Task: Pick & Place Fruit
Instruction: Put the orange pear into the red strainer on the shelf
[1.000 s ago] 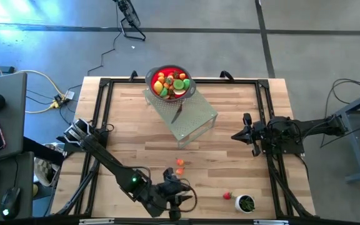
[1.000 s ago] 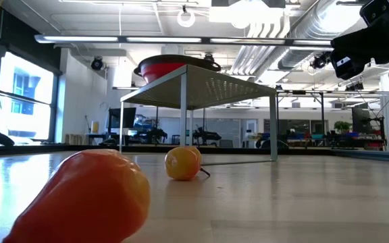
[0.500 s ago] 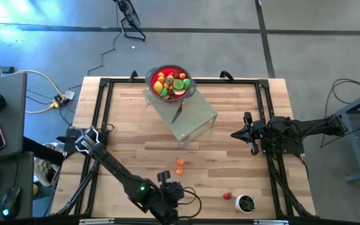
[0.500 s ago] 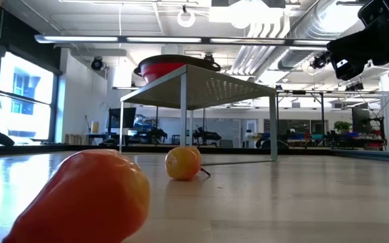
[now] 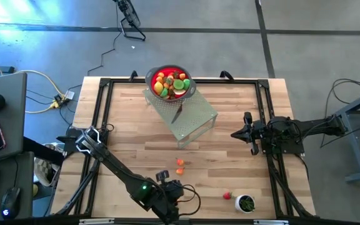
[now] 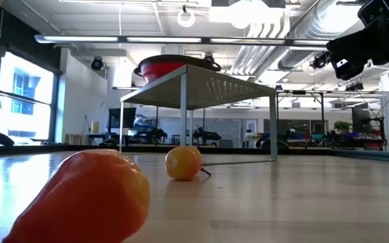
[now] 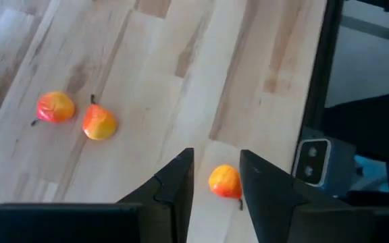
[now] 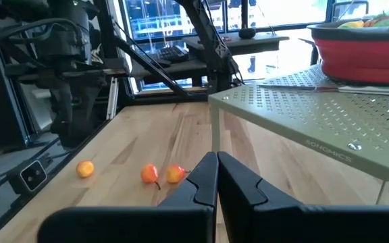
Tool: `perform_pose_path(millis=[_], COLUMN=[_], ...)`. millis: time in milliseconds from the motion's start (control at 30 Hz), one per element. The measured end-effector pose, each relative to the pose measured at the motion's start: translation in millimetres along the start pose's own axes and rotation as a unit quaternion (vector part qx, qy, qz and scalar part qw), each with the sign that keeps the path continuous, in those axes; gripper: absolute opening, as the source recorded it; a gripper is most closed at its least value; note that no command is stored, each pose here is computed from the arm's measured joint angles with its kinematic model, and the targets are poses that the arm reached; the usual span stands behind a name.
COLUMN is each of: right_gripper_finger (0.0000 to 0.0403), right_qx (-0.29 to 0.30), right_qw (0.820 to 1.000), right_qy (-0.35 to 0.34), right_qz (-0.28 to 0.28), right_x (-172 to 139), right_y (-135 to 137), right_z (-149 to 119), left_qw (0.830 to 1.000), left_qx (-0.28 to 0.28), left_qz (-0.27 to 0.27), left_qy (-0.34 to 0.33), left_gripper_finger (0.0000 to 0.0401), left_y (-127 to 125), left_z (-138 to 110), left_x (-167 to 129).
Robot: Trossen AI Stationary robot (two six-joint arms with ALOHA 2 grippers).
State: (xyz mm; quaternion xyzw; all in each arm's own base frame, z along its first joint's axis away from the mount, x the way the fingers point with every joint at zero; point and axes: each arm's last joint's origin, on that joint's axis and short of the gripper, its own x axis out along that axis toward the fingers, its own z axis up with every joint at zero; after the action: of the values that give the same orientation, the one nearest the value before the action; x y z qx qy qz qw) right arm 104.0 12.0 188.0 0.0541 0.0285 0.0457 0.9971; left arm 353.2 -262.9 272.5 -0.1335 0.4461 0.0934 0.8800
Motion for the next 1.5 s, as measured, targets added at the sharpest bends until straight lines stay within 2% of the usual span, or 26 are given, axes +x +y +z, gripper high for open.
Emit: perform_pose_path(millis=[200, 400, 533, 700, 867, 967, 1200, 1500], right_gripper_finger=[0.0003, 0.0003, 0.0003, 0.0003, 0.0003, 0.0003, 0.0002, 0.0002], right_qx=[0.0, -0.001, -0.001, -0.001, -0.001, -0.001, 0.019, 0.021], right_qw=[1.0, 1.0, 1.0, 0.999, 0.999, 0.999, 0.999, 0.999], right_qy=[0.001, 0.007, 0.011, 0.017, 0.017, 0.017, 0.021, 0.019], right_qz=[-0.015, -0.027, -0.028, -0.028, -0.028, -0.028, -0.029, -0.029], right_x=[0.0, -0.1, -0.1, 0.0, 0.1, 0.1, 0.0, 0.0], right_y=[-1.0, -1.7, -1.9, -2.0, -2.0, -1.9, -2.0, -2.0], right_z=[-0.4, -1.7, -2.6, -3.6, -3.7, -3.7, -4.5, -4.2], left_qw=[0.999, 0.996, 0.992, 0.991, 0.988, 0.988, 0.989, 0.989], left_qx=[-0.026, -0.037, -0.035, -0.032, -0.053, -0.056, -0.055, -0.067], left_qz=[-0.004, -0.015, -0.026, -0.024, -0.025, -0.036, -0.024, -0.04], left_qy=[0.023, 0.075, 0.119, 0.13, 0.144, 0.141, 0.133, 0.124], left_gripper_finger=[0.0129, 0.0193, 0.0241, 0.0275, 0.0279, 0.028, 0.028, 0.028], left_y=[10.6, 20.3, 19.2, 14.0, 10.6, 6.4, 1.4, 1.7], left_z=[10.9, 16.4, 10.3, 2.3, -4.1, -5.9, -13.3, -29.2], left_x=[6.8, 17.4, 31.1, 51.0, 66.0, 67.0, 63.6, 81.7])
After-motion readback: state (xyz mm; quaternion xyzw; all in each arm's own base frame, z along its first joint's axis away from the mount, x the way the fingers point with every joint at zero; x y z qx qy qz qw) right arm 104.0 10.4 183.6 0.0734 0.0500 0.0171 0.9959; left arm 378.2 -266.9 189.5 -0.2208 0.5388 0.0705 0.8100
